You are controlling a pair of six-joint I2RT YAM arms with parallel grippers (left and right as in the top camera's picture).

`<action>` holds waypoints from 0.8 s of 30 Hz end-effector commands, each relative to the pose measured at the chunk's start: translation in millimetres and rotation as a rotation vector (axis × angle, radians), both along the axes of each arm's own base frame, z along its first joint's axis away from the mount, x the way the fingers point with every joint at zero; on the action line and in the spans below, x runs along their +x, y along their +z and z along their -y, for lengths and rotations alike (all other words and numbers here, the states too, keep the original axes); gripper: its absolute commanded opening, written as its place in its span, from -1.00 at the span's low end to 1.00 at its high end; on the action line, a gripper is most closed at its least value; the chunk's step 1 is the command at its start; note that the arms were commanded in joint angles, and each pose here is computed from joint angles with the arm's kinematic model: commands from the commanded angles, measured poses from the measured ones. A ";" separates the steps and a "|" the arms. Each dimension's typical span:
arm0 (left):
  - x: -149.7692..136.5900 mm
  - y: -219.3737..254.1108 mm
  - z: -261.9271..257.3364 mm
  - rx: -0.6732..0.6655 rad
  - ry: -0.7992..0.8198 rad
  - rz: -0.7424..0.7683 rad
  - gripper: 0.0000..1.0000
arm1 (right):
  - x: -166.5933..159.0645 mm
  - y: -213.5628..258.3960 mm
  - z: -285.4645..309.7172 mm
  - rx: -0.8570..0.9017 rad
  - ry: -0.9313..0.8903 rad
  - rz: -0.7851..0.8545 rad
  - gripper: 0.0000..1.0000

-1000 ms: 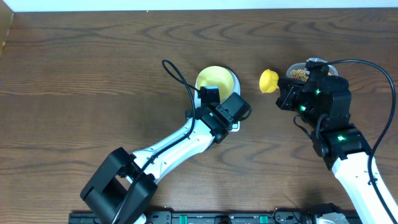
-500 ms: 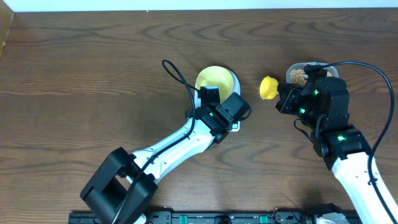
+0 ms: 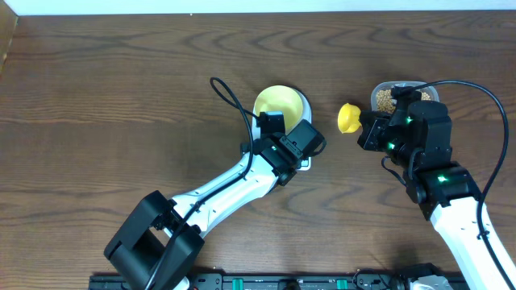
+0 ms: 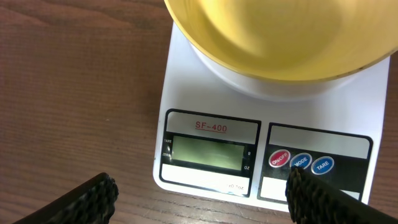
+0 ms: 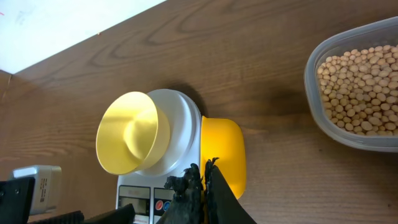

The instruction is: Scoop item into bowl and weigh 50g on scale

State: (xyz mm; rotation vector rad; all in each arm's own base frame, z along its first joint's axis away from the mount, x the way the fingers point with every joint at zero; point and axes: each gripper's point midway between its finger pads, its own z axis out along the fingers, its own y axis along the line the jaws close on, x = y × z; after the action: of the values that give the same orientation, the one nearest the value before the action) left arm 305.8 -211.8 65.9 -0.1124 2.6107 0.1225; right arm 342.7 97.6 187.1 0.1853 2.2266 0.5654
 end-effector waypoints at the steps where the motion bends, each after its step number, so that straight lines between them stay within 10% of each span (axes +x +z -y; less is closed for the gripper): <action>1: -0.6 1.4 -3.8 0.010 0.000 0.002 0.77 | 1.1 12.0 -1.2 -0.008 0.017 0.036 -0.98; 24: -0.6 1.4 -3.8 0.010 0.000 0.002 0.77 | 7.5 15.0 9.5 -0.093 -0.003 0.083 -0.97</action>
State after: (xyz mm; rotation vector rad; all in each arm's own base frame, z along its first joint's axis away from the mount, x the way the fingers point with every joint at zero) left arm 305.8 -211.8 65.9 -0.1124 2.6107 0.1225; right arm 346.6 91.1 188.7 0.1736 2.2086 0.5060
